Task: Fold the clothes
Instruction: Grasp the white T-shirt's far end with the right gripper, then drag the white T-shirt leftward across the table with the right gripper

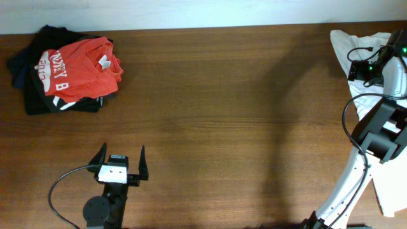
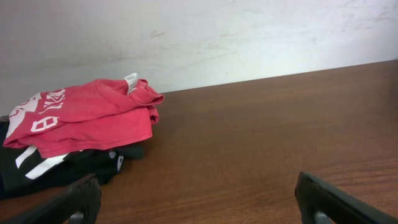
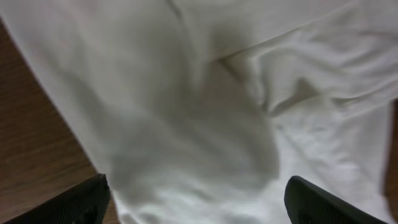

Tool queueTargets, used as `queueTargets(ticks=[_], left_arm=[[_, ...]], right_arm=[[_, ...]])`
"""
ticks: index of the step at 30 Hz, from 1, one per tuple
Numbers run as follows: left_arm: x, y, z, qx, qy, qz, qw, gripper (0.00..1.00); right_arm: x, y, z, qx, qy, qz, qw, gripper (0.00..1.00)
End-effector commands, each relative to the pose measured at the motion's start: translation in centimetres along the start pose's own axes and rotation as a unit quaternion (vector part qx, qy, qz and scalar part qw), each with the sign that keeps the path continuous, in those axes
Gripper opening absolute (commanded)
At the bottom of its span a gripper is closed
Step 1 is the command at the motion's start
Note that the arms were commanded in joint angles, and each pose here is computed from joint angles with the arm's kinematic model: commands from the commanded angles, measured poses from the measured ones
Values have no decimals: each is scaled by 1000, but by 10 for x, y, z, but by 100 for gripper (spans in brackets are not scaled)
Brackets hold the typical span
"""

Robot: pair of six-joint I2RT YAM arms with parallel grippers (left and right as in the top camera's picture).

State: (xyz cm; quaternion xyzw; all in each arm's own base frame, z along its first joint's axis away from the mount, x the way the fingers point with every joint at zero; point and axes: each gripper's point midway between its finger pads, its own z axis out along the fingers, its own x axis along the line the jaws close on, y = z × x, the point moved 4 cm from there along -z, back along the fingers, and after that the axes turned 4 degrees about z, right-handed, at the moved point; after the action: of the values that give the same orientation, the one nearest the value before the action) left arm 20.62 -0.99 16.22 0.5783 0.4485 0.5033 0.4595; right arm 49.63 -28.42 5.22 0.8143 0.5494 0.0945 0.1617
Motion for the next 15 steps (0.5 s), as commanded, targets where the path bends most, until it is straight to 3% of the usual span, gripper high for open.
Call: queueTargets(ticks=[1,4,5,8,11,15], left_arm=[[1,-2,0,2,3,-7,1000,99],[1,-2,0,2,3,-7,1000,99],[1,-2,0,2,3,-7,1000,99],[1,-2,0,2,3,-7,1000,99],[1,-2,0,2,3,-7,1000,99],[1,-2,0,2,3,-7,1000,99]], right_arm=[[14,-19,19,30,40,-15,999,93],[21,-32,30,46,59,-27,997,93],[21,-33,31,48,59,-27,997,88],[27,-33,31,49,61,-31,996,51],[50,-32,31,51,68,-50,995,21],[115,-32,29,52,87,-107,989,8]])
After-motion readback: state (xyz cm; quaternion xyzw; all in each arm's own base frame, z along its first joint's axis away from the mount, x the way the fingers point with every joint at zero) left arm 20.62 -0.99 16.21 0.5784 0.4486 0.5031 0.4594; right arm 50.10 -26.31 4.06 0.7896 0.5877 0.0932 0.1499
